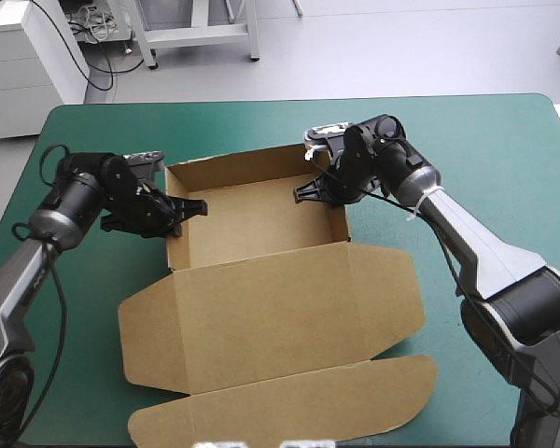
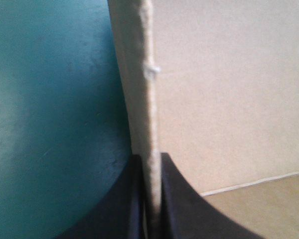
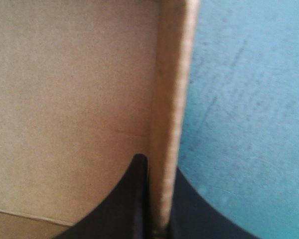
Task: Fold the box
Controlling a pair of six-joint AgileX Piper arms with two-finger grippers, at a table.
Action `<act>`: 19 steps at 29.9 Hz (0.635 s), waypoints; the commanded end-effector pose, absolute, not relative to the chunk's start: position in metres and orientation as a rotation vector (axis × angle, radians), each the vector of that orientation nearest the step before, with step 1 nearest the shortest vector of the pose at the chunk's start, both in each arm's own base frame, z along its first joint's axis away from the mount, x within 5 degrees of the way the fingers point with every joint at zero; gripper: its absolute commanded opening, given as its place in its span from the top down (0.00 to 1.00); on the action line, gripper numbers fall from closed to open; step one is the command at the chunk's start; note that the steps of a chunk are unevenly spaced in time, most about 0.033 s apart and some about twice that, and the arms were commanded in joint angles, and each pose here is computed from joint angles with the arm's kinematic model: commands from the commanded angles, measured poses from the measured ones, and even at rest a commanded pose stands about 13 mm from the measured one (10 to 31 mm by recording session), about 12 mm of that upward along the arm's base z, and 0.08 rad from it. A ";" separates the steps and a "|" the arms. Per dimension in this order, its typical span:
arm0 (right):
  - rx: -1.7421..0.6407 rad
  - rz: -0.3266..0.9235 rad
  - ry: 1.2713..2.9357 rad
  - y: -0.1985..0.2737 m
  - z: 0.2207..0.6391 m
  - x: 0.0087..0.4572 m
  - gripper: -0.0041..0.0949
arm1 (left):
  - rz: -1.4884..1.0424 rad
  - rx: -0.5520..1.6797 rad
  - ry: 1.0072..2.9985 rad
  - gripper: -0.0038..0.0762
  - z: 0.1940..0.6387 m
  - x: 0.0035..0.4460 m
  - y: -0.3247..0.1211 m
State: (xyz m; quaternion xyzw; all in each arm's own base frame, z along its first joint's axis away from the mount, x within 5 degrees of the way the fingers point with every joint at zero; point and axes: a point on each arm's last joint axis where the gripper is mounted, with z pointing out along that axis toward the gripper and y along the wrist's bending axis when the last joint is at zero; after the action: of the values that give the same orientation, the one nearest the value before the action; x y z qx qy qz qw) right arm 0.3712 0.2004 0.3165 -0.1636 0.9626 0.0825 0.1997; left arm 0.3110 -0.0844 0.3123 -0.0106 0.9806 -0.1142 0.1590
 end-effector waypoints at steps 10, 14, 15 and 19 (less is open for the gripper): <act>-0.431 0.093 2.828 0.173 0.287 0.350 0.98 | -0.389 0.120 2.798 0.96 0.285 0.338 -0.138; -0.420 0.100 2.817 0.174 0.283 0.353 0.98 | -0.363 0.223 2.819 0.96 0.277 0.339 -0.139; -0.422 0.102 2.813 0.174 0.282 0.353 0.98 | -0.359 0.244 2.819 0.96 0.277 0.339 -0.139; -0.466 0.092 2.798 0.174 0.283 0.353 0.97 | -0.366 0.254 2.820 0.96 0.277 0.339 -0.140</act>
State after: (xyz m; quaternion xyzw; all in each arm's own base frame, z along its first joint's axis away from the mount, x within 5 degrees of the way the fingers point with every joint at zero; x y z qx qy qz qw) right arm 0.3585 0.1768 0.2652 -0.1293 0.9827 0.0318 0.1291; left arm 0.3370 -0.1303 0.2681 0.0707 0.9864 -0.1012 0.1082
